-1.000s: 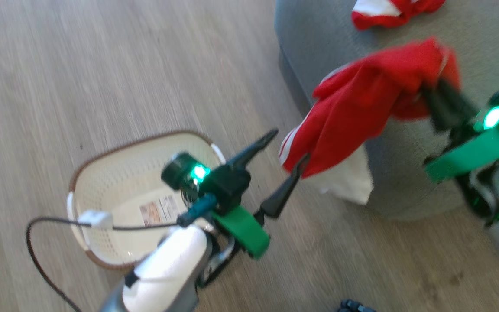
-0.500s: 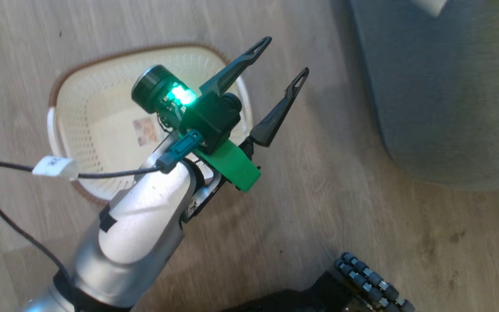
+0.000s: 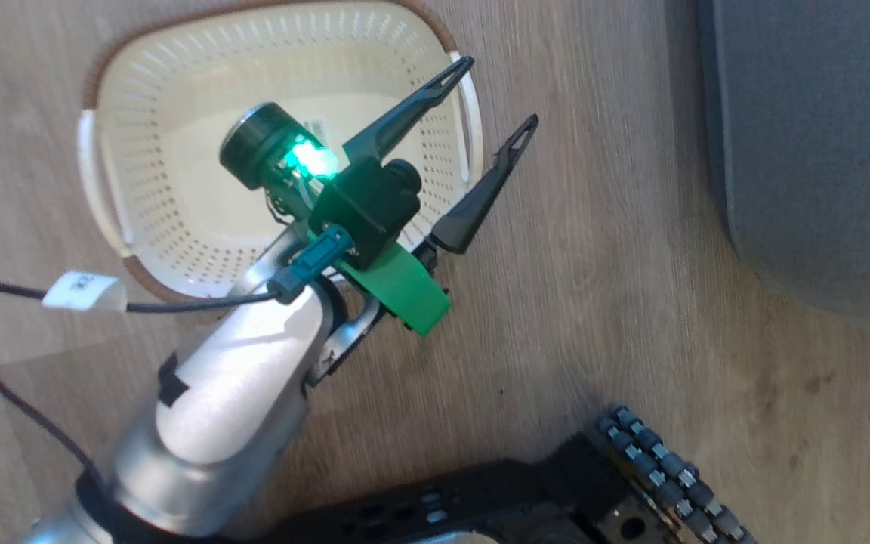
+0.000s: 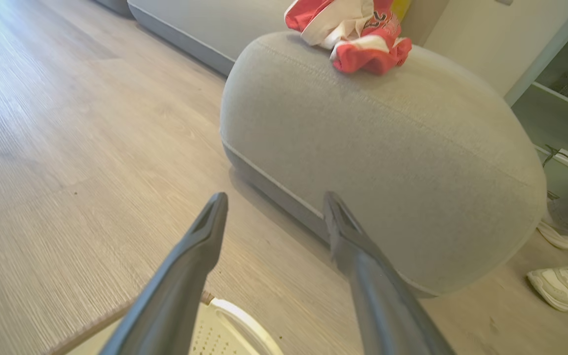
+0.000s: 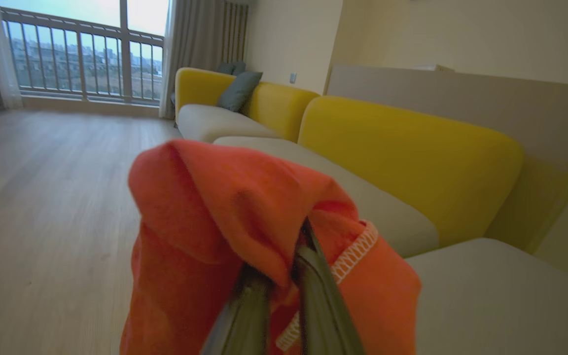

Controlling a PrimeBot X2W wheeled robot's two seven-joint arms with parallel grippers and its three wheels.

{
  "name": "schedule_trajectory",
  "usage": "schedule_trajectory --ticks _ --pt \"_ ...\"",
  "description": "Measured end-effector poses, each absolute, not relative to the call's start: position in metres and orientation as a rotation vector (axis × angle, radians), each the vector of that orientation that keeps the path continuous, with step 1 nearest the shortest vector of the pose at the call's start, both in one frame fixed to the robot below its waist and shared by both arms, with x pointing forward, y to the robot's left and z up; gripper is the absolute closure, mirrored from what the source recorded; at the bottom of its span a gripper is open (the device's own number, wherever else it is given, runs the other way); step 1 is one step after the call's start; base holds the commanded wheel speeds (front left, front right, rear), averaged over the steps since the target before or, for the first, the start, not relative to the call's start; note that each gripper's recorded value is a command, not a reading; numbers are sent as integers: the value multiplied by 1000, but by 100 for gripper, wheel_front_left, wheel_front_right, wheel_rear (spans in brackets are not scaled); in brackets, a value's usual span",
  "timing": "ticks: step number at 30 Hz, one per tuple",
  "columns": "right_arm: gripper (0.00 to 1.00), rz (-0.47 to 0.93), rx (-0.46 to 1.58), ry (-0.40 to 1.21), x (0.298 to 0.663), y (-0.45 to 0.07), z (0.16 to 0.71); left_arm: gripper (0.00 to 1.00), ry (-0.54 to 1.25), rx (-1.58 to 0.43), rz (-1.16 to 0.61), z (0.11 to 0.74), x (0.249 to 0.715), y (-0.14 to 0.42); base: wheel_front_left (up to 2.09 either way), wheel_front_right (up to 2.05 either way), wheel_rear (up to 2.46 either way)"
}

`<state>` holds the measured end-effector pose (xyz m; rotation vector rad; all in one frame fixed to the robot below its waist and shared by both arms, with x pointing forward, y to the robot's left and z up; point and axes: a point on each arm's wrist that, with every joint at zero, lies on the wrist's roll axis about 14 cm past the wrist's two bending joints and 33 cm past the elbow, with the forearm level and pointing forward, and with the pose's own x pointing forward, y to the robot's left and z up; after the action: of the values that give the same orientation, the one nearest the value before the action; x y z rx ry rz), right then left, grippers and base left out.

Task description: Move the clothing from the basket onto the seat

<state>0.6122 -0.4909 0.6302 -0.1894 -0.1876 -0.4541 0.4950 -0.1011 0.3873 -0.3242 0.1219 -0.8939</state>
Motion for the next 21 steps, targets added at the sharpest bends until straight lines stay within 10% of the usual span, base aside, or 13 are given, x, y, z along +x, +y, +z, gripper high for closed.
schedule_trajectory --ticks 7,8,11,21 --pt "100 -560 -107 155 575 -507 453 0 196 -315 -932 345 498 -108 0 0 0" --pt "85 -566 -90 199 567 -503 431 0 200 -316 -929 341 499 -109 0 0 0" --pt "0 -577 -84 245 556 -500 411 0 214 -320 -928 333 499 -112 0 0 0" --pt "0 -501 -152 195 544 -487 450 0 136 -326 -928 372 505 -118 0 0 0"
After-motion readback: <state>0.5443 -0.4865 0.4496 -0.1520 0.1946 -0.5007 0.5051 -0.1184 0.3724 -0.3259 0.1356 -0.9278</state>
